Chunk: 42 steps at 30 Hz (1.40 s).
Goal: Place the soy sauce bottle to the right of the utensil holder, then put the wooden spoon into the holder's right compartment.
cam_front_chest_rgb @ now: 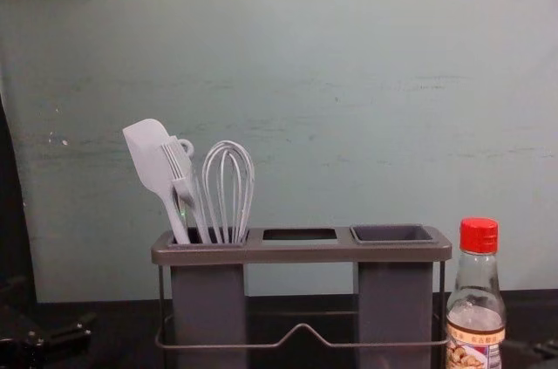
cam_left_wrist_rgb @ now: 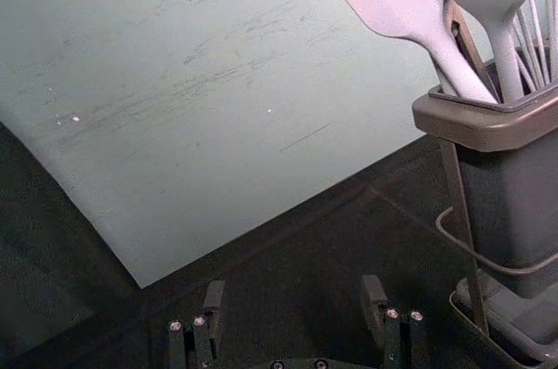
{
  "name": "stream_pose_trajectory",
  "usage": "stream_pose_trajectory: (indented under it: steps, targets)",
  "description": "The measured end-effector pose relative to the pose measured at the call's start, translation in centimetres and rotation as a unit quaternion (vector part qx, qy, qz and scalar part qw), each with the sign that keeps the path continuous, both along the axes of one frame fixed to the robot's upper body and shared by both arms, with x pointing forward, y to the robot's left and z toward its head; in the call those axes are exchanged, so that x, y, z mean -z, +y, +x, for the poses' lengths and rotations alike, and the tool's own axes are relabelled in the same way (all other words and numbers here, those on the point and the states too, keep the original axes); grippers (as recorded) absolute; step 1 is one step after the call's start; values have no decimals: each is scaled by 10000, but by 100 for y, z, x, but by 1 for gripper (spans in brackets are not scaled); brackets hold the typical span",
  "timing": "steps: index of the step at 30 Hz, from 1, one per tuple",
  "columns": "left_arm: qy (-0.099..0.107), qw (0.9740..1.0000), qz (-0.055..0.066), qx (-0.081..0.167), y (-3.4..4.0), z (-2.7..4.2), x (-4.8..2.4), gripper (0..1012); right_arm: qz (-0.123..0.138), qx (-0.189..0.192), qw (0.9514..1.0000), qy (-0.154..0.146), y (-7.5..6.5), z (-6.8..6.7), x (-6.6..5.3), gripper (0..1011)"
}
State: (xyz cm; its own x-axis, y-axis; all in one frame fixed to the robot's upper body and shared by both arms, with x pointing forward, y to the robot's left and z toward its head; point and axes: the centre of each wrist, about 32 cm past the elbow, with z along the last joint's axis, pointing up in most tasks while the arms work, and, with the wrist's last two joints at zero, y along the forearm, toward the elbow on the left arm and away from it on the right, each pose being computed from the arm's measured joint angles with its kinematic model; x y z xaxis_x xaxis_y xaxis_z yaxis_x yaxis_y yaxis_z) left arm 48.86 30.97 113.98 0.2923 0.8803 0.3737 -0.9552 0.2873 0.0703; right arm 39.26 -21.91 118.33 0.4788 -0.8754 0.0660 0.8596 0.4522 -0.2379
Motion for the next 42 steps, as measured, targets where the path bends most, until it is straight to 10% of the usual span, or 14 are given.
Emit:
stream_pose_trajectory:
  steps: [12,42]
  targets:
    - [0,10000,0,0,0,0,0,1000,-819,-185,9862,1425,108,364,-393,1003]
    - [0,10000,0,0,0,0,0,1000,-1212,-132,9651,2316,265,830,-504,1003]
